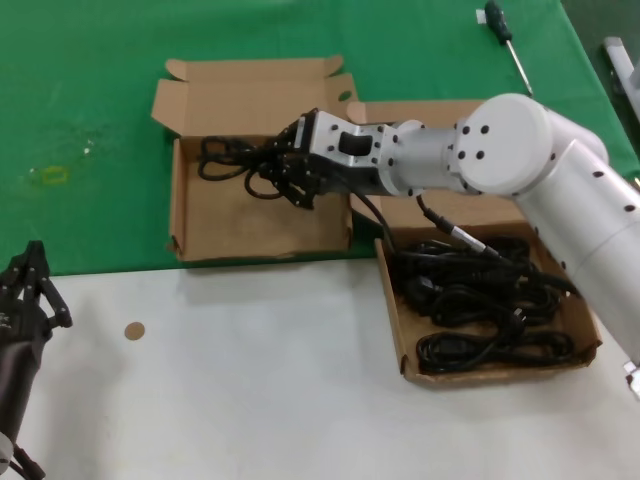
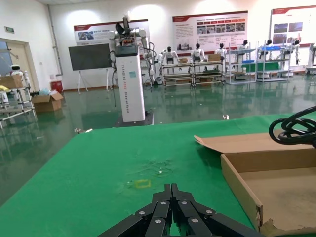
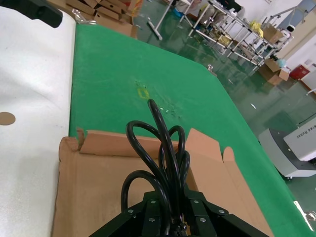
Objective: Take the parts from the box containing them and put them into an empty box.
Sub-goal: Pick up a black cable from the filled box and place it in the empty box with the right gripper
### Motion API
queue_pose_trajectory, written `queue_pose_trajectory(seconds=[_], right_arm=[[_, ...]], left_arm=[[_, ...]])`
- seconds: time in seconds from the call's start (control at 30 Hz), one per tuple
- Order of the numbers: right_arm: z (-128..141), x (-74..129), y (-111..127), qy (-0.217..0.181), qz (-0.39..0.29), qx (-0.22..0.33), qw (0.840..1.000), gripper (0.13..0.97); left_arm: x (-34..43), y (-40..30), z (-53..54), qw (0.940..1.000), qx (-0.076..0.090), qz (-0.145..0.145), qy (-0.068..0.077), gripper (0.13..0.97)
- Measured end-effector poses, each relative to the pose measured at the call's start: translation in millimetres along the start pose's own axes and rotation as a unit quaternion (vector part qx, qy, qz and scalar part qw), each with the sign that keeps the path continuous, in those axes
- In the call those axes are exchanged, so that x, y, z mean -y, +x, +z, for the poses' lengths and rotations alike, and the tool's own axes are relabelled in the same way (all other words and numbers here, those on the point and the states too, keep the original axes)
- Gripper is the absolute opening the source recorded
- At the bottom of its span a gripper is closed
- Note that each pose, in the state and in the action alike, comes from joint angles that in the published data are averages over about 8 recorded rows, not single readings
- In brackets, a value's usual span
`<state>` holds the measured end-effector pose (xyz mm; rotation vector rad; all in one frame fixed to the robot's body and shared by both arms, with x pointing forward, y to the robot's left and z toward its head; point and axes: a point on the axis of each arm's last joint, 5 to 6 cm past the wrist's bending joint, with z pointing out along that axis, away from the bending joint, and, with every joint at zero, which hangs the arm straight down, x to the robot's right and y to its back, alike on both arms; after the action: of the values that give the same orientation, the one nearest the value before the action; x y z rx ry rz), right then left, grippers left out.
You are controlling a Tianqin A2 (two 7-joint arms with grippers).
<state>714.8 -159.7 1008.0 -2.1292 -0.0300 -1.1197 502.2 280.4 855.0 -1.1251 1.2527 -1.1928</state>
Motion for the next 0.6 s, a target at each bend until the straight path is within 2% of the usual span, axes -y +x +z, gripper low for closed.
queue_pose_trajectory(seconds=[0.37, 0.6], right_arm=[[13.2, 5.7, -6.5, 0.004, 0.005, 0.000, 1.000, 0.209], [19.9, -0.8, -8.9, -0.004, 0.004, 0.001, 1.000, 0.209]], left_arm=[[0.0, 0.0, 0.0, 1.0000, 0.000, 0.000, 0.000, 0.152], [0.0, 0.0, 0.0, 1.0000, 0.000, 0.000, 0.000, 0.152]])
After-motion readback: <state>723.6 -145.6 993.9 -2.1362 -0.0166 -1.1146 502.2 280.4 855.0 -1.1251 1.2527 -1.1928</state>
